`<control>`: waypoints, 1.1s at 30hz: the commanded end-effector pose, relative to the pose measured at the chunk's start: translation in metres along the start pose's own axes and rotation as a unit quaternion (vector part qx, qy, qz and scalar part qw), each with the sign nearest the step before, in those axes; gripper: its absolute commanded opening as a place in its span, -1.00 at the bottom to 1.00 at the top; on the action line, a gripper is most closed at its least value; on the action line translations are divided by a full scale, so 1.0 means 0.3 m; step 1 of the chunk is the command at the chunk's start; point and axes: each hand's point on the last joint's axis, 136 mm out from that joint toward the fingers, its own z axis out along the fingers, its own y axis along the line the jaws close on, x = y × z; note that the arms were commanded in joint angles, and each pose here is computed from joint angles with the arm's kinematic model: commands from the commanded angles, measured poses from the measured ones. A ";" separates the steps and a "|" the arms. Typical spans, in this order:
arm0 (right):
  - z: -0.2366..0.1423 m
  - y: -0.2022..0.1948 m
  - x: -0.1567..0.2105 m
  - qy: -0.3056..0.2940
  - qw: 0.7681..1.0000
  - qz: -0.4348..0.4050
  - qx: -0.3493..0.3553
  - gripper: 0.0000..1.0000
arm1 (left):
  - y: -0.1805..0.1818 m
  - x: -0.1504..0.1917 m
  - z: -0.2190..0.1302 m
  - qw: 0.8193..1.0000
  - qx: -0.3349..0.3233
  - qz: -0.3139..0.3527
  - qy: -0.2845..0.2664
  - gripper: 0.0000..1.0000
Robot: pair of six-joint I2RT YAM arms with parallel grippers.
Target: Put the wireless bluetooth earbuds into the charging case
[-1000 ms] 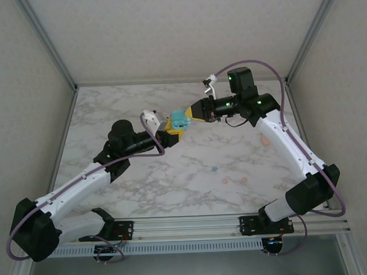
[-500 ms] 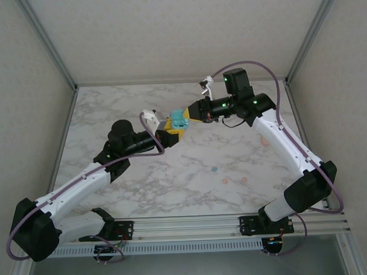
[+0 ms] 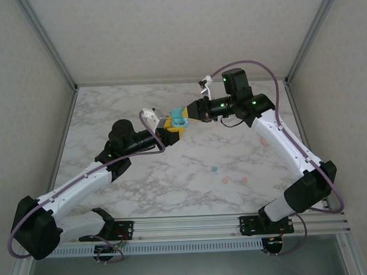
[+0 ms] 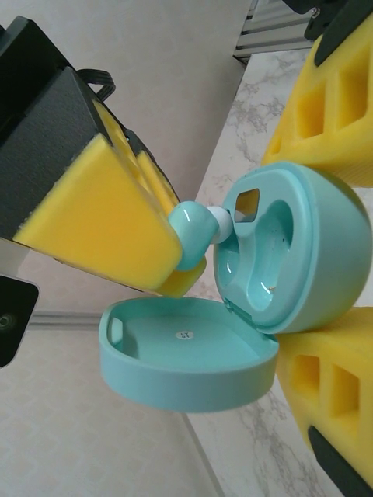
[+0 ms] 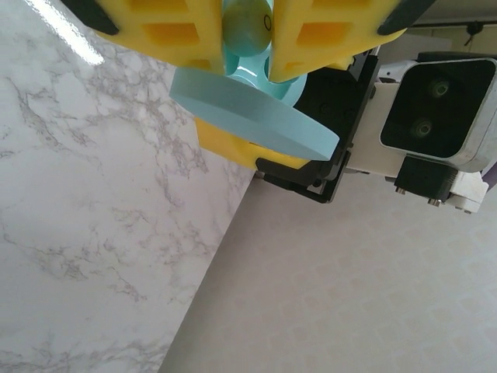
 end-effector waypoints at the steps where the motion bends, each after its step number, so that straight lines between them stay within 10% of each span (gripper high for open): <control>1: 0.009 -0.002 -0.029 -0.024 1.000 -0.013 0.007 -0.60 | -0.056 -0.107 0.001 0.998 0.029 0.020 -0.047 -0.58; 33: -0.045 0.032 -0.028 -0.048 0.996 -0.054 0.053 -0.19 | -0.050 -0.118 0.000 0.998 0.022 0.019 -0.053 -0.58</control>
